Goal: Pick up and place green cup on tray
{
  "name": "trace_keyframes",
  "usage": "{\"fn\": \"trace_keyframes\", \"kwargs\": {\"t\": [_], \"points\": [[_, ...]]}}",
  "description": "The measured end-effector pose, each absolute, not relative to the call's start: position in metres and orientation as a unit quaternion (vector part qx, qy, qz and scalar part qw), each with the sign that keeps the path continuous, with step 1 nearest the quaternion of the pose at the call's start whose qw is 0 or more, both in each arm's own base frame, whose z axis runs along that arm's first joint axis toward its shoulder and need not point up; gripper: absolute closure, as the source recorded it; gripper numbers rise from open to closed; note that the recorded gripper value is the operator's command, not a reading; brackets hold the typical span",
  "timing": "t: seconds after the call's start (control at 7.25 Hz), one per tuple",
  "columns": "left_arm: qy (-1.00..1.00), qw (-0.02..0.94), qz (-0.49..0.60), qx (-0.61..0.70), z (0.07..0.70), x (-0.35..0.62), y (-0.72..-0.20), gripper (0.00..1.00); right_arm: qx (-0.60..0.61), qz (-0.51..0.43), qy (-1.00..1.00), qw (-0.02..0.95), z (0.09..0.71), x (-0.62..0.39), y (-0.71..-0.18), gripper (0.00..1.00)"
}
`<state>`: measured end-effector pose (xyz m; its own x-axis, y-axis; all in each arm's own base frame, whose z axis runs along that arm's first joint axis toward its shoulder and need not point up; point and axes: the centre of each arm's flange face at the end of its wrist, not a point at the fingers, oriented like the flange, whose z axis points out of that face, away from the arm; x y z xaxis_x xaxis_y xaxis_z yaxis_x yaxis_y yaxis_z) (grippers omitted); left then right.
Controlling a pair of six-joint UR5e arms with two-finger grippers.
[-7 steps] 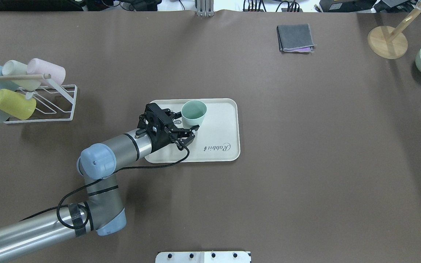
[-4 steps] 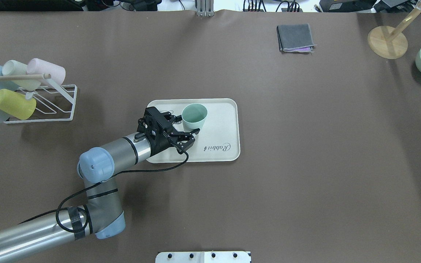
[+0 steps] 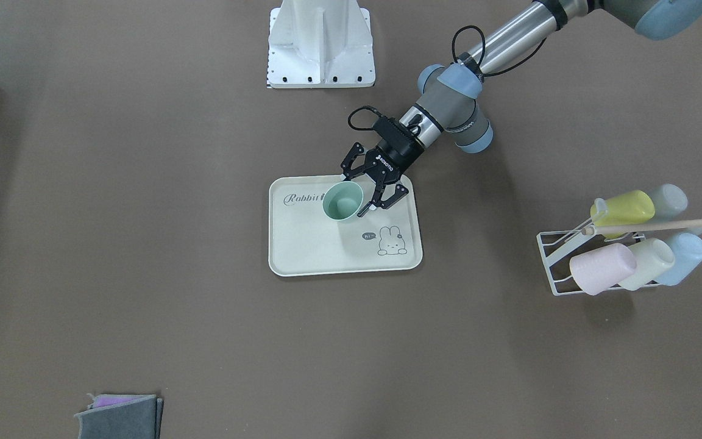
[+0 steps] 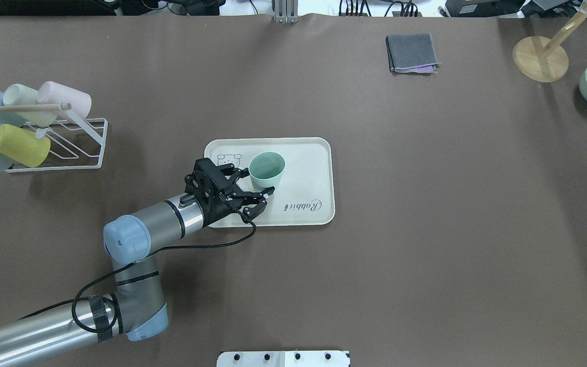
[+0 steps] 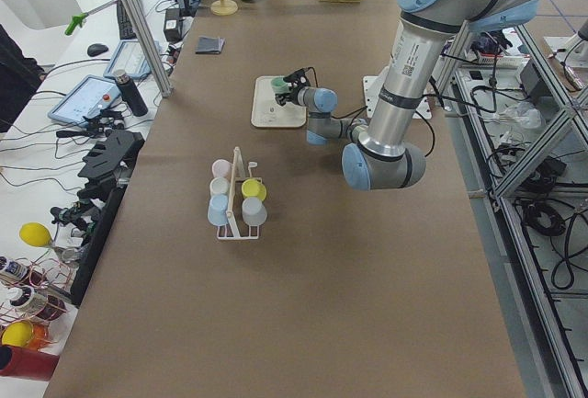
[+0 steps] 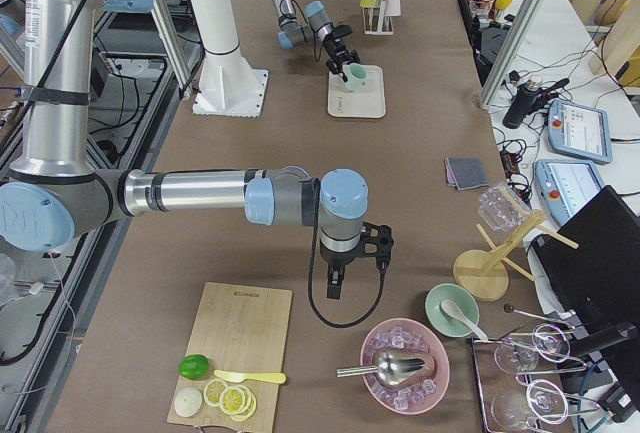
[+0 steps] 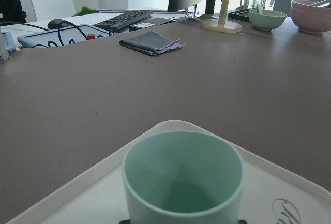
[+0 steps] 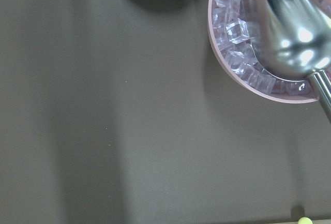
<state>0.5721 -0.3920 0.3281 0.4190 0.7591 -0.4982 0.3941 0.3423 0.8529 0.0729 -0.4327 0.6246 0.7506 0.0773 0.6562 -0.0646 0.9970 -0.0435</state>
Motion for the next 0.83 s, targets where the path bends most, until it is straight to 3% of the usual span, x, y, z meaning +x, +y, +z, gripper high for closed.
{"fn": "trace_keyframes", "kwargs": {"t": [0.14,0.28,0.41,0.55,0.83], "points": [[0.518,0.634,0.144,0.556,0.3294,0.5724,-0.3921,1.0,-0.009,0.038,-0.351,0.936,0.6246,0.0729,-0.4327,0.0],[0.516,0.636,0.144,0.555,0.3316,0.5732,-0.3925,0.76,-0.009,0.038,-0.351,0.936,0.6245,0.0729,-0.4327,0.0],[0.515,0.637,0.145,0.555,0.3335,0.574,-0.3928,0.36,-0.009,0.038,-0.351,0.935,0.6242,0.0729,-0.4327,0.0],[0.514,0.638,0.146,0.555,0.3348,0.5743,-0.3929,0.03,-0.009,0.038,-0.352,0.935,0.624,0.0728,-0.4326,0.0],[0.515,0.637,0.145,0.555,0.3351,0.5719,-0.3919,0.02,-0.009,0.038,-0.352,0.935,0.6242,0.0728,-0.4323,0.0]]}}
